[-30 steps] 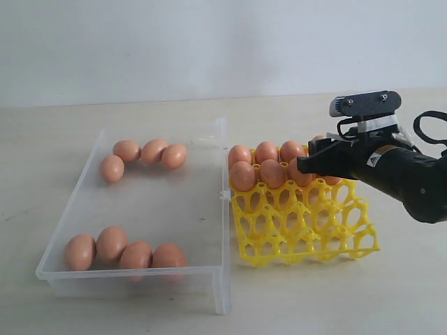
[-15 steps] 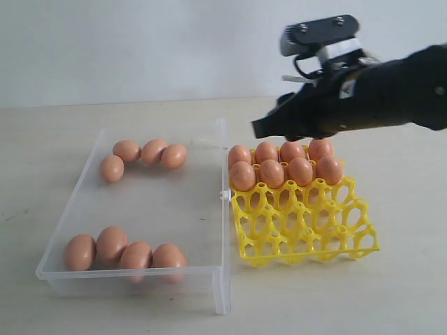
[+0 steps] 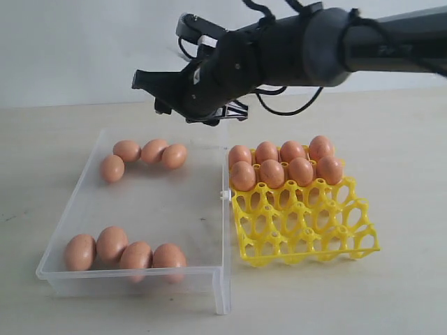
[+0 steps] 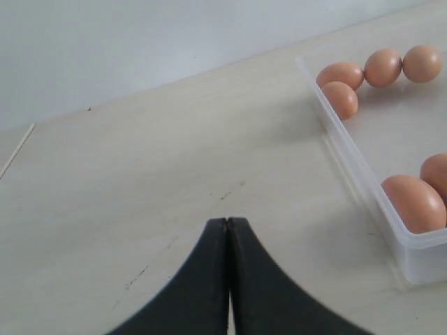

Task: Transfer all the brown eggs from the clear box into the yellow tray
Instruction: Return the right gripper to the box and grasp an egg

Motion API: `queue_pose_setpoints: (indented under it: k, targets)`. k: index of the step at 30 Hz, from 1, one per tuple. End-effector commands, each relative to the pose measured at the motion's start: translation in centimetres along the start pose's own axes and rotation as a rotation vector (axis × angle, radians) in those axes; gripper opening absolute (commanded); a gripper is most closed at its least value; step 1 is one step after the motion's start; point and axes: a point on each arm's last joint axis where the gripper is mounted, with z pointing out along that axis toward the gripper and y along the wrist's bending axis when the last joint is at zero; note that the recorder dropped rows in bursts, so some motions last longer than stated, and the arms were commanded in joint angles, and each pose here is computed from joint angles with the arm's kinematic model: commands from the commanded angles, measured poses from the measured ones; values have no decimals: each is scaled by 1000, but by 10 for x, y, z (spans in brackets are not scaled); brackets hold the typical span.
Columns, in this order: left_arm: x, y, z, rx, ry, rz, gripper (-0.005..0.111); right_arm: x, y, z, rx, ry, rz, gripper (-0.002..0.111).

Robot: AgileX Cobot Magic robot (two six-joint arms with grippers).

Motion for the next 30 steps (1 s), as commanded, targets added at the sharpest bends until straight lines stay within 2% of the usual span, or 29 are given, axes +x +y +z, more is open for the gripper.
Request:
queue_pose_setpoints:
  k: [1, 11, 18, 30]
  targets:
    - [-2, 1, -1, -5, -15, -4, 0, 4, -3, 33, 87, 84, 53, 53]
    - [-2, 1, -1, -5, -15, -8, 0, 13, -8, 71, 149, 186, 135, 53]
    - [-2, 1, -1, -5, -15, -5, 0, 12, -7, 84, 150, 178, 140, 56]
    - [-2, 1, -1, -5, -15, -6, 0, 9, -24, 96, 217, 149, 115, 56]
